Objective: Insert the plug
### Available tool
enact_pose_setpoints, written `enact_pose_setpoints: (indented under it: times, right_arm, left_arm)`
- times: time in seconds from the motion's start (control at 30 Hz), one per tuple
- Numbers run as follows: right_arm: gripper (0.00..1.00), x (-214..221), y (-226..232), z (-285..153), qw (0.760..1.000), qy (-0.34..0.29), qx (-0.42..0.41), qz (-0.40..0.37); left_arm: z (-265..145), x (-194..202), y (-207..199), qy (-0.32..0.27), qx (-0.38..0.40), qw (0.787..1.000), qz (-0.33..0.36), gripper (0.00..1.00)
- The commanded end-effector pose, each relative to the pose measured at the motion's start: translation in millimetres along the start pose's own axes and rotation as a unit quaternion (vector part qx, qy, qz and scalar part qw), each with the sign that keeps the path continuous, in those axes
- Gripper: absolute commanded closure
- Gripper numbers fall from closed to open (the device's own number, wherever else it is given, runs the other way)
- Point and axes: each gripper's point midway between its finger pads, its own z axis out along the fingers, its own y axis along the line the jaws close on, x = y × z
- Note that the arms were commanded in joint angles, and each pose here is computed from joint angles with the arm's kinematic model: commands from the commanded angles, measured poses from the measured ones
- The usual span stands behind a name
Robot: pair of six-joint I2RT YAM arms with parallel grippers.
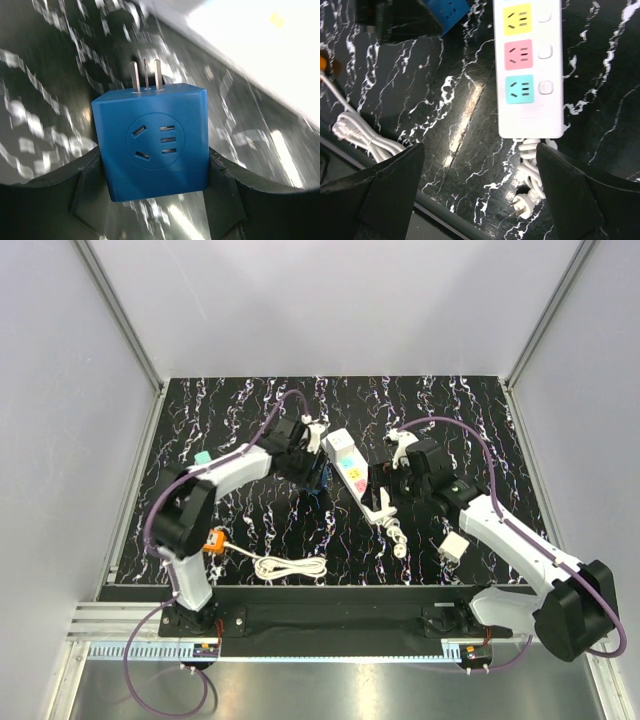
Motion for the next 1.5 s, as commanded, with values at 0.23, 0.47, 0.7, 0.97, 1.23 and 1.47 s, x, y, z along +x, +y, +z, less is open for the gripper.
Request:
enact_pose_setpoints:
  times: [0.23,0.47,0.7,0.97,1.23,1.47]
  right_arm:
    - [0.01,-8,82,-59,0.97,-0.05,-0.234,-0.036]
    - [0.0,11,131,-137,0.906,-0.109,-0.405,-0.059]
    - [0.0,20,131,-154,0.9,-0.131,-0.411,-0.067]
    - [0.01,18,132,-145,0.901,-0.108,-0.415,-0.063]
    - [0.0,-19,118,-133,0.932,-0.143,-0.332,0.012]
    - [0.0,-26,122,-128,0.933,-0.128,-0.336,0.007]
  left_arm:
    - [-174,6,-130,-0.093,0.3,0.942,0.116,1.0]
    - [-240,75,-199,-0.099,0.517,0.817,0.236,1.0]
    - [-260,80,-216,-0.107,0.562,0.776,0.265,1.0]
    - [-250,78,-217,-0.091,0.559,0.783,0.258,1.0]
    - [-216,44,-200,-0.088,0.435,0.868,0.223,1.0]
    - [-212,27,-186,-0.135,0.34,0.899,0.242,1.0]
